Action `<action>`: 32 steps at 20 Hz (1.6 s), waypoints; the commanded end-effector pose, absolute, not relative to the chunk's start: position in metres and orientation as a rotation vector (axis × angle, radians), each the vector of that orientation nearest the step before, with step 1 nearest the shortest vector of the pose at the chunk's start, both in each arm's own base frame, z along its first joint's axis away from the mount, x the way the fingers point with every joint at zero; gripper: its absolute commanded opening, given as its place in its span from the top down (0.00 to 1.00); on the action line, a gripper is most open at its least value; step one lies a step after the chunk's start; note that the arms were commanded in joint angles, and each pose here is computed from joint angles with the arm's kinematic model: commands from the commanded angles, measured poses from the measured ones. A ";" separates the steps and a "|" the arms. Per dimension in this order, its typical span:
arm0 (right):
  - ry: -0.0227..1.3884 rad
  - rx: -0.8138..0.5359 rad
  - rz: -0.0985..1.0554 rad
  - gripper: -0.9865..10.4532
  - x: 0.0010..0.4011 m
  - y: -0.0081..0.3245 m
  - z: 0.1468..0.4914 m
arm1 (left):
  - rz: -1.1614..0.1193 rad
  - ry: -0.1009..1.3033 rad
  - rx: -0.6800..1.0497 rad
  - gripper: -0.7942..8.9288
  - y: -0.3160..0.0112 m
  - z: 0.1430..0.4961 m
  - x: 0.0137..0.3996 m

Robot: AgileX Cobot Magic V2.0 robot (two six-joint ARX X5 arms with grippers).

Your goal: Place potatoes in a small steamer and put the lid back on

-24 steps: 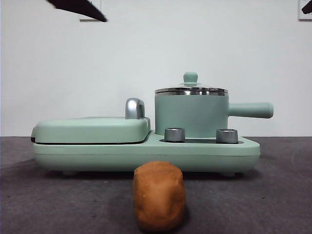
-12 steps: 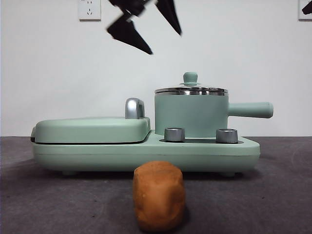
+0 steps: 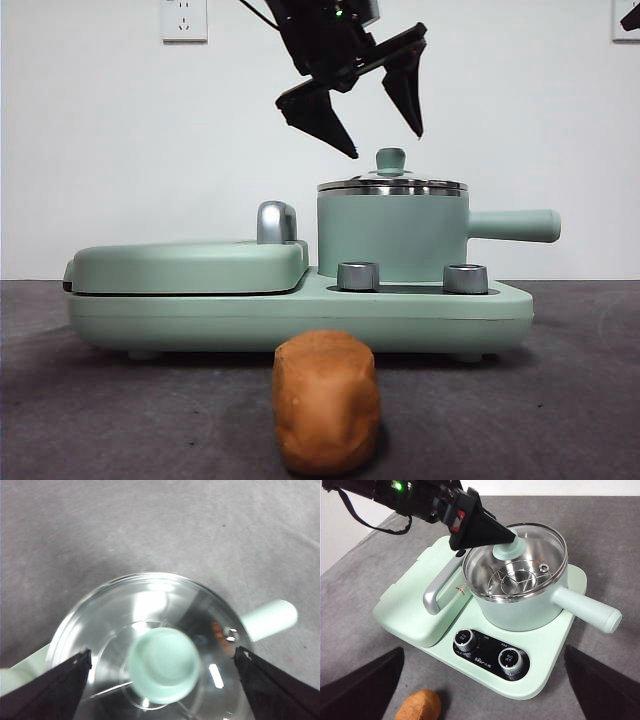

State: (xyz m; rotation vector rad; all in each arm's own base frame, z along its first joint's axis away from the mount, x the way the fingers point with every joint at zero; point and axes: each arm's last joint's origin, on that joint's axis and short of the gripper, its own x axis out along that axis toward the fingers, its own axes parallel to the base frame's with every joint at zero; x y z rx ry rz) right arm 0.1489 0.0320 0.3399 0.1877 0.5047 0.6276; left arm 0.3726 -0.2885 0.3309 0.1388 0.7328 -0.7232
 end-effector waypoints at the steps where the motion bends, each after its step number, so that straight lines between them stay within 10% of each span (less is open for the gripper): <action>1: 0.492 0.196 0.631 0.47 0.150 0.033 0.344 | -0.764 0.727 0.199 0.47 -0.304 0.321 0.373; 23: 0.496 0.194 0.655 0.47 0.149 0.037 0.345 | -0.717 0.661 0.327 0.87 -0.314 0.311 0.376; 32: 0.550 0.202 0.639 0.47 0.147 0.041 0.354 | -0.696 0.566 0.280 0.91 -0.284 0.377 0.357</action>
